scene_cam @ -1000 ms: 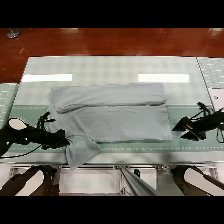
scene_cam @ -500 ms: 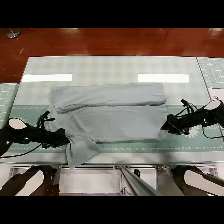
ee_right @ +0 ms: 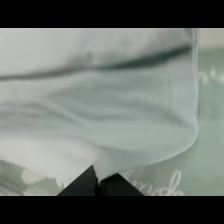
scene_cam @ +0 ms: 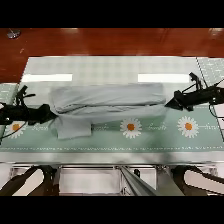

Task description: Fold the shirts.

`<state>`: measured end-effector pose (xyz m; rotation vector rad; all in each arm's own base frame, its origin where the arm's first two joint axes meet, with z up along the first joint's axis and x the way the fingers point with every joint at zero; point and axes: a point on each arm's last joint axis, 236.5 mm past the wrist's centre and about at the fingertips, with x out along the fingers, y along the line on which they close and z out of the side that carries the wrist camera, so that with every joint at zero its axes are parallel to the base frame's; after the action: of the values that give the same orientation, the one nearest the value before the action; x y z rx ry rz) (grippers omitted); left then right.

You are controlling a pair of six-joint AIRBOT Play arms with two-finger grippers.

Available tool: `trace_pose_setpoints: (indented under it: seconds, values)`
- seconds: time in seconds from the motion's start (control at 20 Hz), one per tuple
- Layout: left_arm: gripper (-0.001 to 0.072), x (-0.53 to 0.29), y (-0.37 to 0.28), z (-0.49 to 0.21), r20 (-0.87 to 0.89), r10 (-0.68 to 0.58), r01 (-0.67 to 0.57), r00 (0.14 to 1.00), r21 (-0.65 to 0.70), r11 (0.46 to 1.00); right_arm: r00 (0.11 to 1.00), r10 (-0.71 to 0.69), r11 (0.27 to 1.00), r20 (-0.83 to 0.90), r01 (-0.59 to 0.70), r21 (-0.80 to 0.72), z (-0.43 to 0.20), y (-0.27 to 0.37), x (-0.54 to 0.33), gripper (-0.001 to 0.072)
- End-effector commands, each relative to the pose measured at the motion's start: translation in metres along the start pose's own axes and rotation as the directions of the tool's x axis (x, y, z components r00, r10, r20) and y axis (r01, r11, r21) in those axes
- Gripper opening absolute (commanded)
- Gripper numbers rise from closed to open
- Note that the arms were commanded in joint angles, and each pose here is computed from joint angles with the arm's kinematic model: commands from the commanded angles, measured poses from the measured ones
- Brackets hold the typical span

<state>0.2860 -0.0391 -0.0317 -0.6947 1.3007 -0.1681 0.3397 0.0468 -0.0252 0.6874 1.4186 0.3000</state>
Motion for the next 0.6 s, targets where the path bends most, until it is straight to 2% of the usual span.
trace_pose_setpoints:
  seconds: [0.0,0.2,0.55]
  values:
    - [0.0024,-0.011,-0.016,0.068,0.171,-0.045,0.049,0.984,-0.018,0.999,0.989,0.030,1.000,0.144,-0.030,-0.008,0.060,0.022,-0.011,0.0024]
    - [0.0024,0.015,-0.015,0.115,0.201,-0.046,0.051,0.979,-0.021,0.998,0.986,0.025,0.999,0.164,-0.018,-0.045,0.098,0.031,0.016,0.0024]
    - [0.0024,0.042,-0.008,0.158,0.195,-0.035,0.041,0.980,-0.026,0.999,0.989,0.028,0.999,0.147,-0.034,0.039,0.141,0.013,0.050,0.0024]
